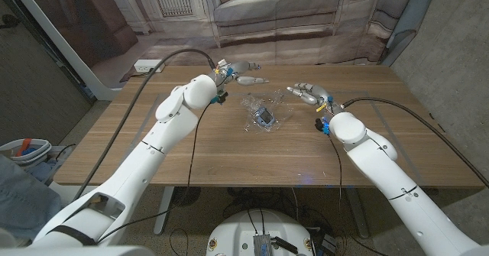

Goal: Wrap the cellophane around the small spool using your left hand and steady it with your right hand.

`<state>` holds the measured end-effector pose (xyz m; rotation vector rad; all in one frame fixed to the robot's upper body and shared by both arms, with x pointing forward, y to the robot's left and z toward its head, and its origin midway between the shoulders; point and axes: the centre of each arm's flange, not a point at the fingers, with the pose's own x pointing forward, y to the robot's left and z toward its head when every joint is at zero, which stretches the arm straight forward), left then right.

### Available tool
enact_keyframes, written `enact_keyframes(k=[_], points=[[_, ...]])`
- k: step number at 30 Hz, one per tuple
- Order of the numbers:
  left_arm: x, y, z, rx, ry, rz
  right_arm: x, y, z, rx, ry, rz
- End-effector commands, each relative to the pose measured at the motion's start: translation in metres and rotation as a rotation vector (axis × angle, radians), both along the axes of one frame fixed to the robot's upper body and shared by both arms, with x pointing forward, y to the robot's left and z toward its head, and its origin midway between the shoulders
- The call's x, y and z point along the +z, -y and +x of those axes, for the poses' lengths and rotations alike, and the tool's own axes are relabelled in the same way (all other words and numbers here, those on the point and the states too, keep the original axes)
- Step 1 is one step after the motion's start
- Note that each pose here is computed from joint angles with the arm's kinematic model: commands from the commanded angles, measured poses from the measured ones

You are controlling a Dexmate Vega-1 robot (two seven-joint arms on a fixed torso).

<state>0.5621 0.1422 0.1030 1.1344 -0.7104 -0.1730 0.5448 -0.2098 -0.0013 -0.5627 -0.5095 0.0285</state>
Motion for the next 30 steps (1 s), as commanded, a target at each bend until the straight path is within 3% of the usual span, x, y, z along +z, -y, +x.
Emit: enact_keyframes(k=[1, 7, 13, 20, 30], points=[[-0.013, -0.017, -0.001, -0.145, -0.094, -0.342, 0.001, 0.039, -0.006, 0.177, 0.235, 0.18], [-0.021, -0.027, 0.004, -0.232, -0.146, -0.463, -0.001, 0.048, -0.002, 0.238, 0.265, 0.255], [-0.025, -0.038, 0.01, -0.299, -0.173, -0.534, -0.002, 0.048, -0.003, 0.279, 0.269, 0.304], [-0.024, -0.051, 0.008, -0.338, -0.159, -0.562, -0.013, 0.042, -0.005, 0.316, 0.277, 0.36], [-0.026, -0.064, 0.004, -0.384, -0.16, -0.524, -0.024, 0.028, -0.015, 0.294, 0.283, 0.449]])
